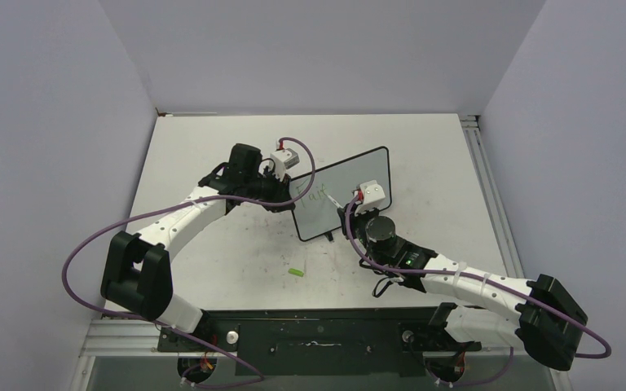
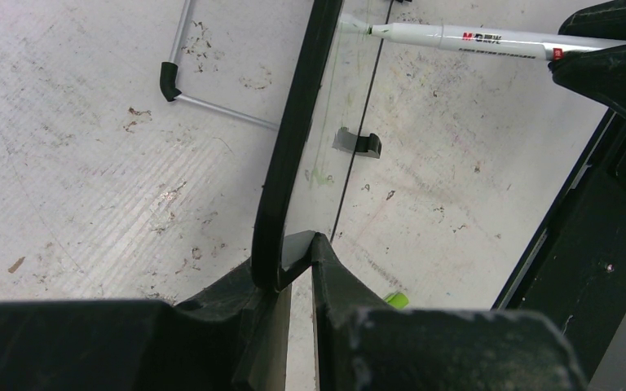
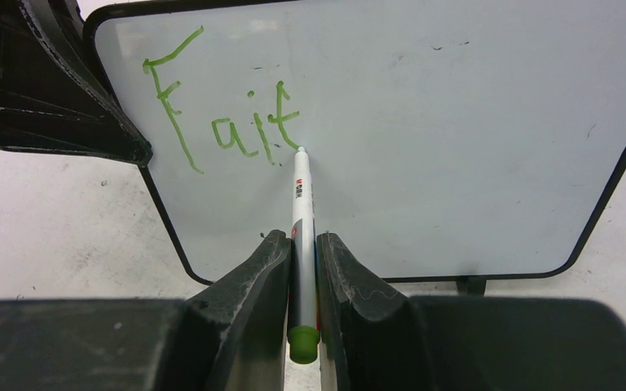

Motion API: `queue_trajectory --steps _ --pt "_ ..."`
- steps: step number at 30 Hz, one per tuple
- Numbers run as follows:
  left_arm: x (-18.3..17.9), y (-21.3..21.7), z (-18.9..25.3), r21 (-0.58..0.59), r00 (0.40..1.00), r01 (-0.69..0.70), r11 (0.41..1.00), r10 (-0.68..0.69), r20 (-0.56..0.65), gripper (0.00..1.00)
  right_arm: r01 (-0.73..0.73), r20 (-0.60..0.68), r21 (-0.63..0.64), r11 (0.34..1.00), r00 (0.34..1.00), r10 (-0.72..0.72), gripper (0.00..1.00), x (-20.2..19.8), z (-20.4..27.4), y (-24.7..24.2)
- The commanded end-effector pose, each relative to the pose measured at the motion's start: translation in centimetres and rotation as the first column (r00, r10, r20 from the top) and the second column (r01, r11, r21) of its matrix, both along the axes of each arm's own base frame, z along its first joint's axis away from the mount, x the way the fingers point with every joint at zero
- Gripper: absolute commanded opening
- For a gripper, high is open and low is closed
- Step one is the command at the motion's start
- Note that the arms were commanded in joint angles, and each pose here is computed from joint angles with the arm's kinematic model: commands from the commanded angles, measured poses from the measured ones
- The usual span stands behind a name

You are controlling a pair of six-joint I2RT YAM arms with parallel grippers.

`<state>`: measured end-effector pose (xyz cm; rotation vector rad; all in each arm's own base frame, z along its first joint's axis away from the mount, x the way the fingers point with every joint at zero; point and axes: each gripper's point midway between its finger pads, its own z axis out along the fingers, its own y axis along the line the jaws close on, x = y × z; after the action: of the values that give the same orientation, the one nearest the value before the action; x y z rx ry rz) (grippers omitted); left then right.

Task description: Write a sentence on the whiteboard

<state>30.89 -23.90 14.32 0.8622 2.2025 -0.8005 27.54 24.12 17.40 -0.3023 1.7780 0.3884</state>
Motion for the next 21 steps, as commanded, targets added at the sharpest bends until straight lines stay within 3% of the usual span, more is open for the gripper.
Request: queue_trajectory --steps 1,21 --pt "1.2 0.8 0.5 0.061 0.997 -0.012 0.998 0.008 0.073 0.00 0.048 0.053 0.017 0.999 0.997 -0.049 0.05 0.7 2.4 -0.7" --pt "1.0 0.6 0.4 0.063 0.998 -0.005 0.998 0.000 0.069 0.00 0.008 0.152 0.074 0.997 0.988 -0.020 0.05 1.1 7.3 0.3"
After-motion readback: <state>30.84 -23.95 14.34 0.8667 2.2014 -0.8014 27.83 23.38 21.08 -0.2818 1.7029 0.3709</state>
